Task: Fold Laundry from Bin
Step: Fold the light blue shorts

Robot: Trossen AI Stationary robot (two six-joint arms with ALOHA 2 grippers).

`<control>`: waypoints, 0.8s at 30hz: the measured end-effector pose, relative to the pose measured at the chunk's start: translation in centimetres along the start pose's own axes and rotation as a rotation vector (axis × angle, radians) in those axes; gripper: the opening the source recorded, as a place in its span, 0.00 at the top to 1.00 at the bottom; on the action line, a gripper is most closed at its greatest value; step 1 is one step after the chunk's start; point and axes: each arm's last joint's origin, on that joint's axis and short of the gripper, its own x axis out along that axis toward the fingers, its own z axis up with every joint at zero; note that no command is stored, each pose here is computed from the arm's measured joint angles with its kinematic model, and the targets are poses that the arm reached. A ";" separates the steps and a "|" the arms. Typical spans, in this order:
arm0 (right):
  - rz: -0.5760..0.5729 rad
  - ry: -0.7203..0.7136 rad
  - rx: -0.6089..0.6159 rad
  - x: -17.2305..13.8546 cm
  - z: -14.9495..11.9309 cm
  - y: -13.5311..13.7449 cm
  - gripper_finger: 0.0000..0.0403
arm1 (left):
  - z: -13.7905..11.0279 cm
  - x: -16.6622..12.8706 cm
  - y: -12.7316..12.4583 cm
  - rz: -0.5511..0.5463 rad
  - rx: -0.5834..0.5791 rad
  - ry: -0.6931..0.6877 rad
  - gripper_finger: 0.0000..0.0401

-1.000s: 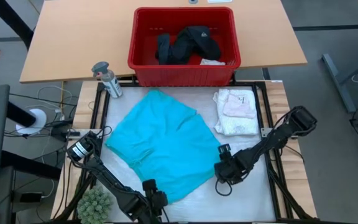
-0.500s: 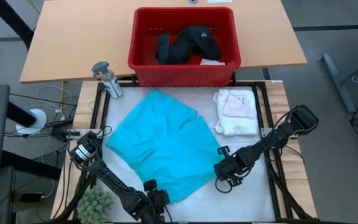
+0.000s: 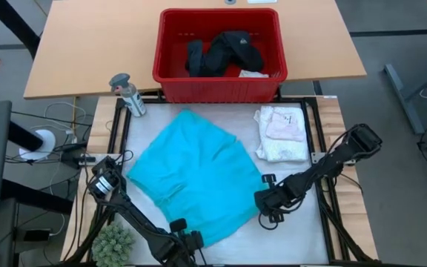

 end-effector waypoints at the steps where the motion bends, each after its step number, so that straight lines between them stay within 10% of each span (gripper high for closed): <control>1: 0.010 -0.016 0.016 -0.5 0.0 0.2 0.95 | 0.2 -0.4 -0.3 -0.010 0.001 -0.009 0.99; 24: 0.181 -0.101 0.187 -10.4 1.7 5.7 0.95 | 1.2 -6.7 -4.7 -0.245 -0.020 -0.156 0.99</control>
